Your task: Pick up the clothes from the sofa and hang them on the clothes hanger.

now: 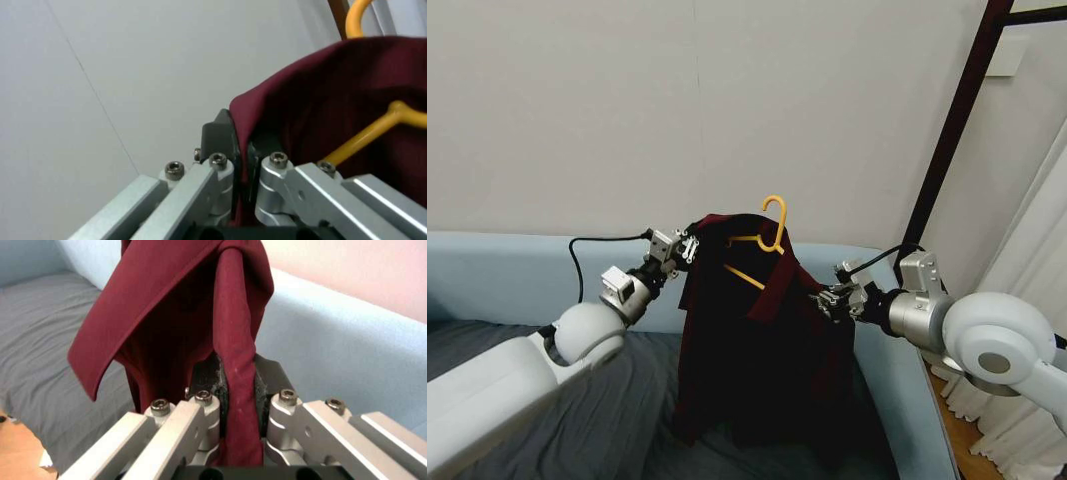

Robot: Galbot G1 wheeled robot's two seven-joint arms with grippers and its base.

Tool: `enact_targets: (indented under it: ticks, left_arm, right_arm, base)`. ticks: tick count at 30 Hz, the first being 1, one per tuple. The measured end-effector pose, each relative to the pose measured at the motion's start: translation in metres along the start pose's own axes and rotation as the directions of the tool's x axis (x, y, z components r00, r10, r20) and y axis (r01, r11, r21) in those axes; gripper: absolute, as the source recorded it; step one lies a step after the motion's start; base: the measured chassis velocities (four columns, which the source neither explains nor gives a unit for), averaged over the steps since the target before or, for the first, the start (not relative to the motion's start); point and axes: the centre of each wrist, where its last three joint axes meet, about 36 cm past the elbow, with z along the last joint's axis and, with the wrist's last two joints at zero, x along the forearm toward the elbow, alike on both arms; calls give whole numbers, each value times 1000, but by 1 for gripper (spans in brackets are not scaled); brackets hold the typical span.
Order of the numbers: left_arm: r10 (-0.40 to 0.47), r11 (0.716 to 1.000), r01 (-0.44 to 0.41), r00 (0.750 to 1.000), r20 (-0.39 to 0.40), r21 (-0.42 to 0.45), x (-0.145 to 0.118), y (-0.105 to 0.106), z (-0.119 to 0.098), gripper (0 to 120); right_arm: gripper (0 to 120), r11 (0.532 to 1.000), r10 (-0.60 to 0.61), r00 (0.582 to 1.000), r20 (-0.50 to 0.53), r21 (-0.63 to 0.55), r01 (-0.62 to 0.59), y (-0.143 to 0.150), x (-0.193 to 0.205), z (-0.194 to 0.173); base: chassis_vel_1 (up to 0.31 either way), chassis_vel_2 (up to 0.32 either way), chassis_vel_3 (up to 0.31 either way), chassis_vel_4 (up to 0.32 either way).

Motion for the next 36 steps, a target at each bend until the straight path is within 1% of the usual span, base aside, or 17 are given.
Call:
enact_targets:
  ticks: [1,4,6,7,9,11,17,21,23,25,26,28,29,31,33,34,36]
  left_arm:
    - [0,1000,0,1000,0,0,0,0,0,0]
    - [28,998,-29,999,-21,-58,-4,2,-2,0]
    - [68,989,-70,998,-18,-132,-6,1,-2,0]
    - [68,989,-70,998,-18,-132,-6,1,-2,0]
    - [100,982,-102,995,-20,-160,-6,-7,-3,0]
    - [130,980,-132,991,-19,-150,-5,-21,-6,0]
    - [158,979,-161,987,-31,-129,6,-41,-3,0]
    - [151,981,-155,988,-40,-115,15,-48,2,0]
    - [119,988,-123,992,-49,-95,26,-54,6,0]
    - [33,997,-37,997,-64,-74,36,-63,9,8]
    - [33,997,-37,997,-64,-74,36,-63,9,8]
    - [-5,999,0,996,-89,-53,48,-69,11,18]
    - [-5,999,0,996,-89,-53,48,-69,11,18]
    - [-1,998,-5,995,-102,-57,60,-69,12,25]
    - [8,998,-15,994,-110,-63,71,-69,15,36]
    - [8,998,-15,994,-110,-63,71,-69,15,36]
    - [16,998,-23,995,-103,-66,78,-71,18,46]
  right_arm:
    - [8,1000,0,1000,0,0,0,0,0,0]
    - [8,1000,-4,1000,3,2,4,1,1,0]
    - [8,1000,-3,1000,5,8,3,2,1,0]
    - [8,1000,-3,1000,5,8,3,2,1,0]
    - [8,1000,-3,1000,3,20,3,3,-1,1]
    - [8,1000,-4,1000,2,26,4,4,-2,1]
    - [8,1000,2,1000,0,31,-2,3,0,1]
    - [8,999,3,1000,-2,34,-3,3,1,1]
    - [8,1000,2,1000,-4,31,-1,2,1,1]
    - [8,1000,-4,1000,-3,27,4,3,0,0]
    - [8,1000,-4,1000,-3,27,4,3,0,0]
    - [8,1000,-9,1000,-4,22,9,4,-1,0]
    - [8,1000,-9,1000,-4,22,9,4,-1,0]
    - [8,1000,-9,1000,-4,16,9,3,-2,0]
    - [8,1000,-7,1000,-4,11,7,3,-3,0]
    - [8,1000,-7,1000,-4,11,7,3,-3,0]
    - [8,1000,-6,1000,-3,8,6,2,-2,0]
  base:
    - [0,0,0,0]
    - [0,0,0,0]
    - [0,0,0,0]
    - [0,0,0,0]
    - [0,0,0,0]
    - [0,0,0,0]
    - [0,0,0,0]
    - [0,0,0,0]
    - [0,0,0,0]
    - [0,0,0,0]
    - [0,0,0,0]
    - [0,0,0,0]
    - [0,0,0,0]
    - [0,0,0,0]
    - [0,0,0,0]
    - [0,0,0,0]
    - [0,0,0,0]
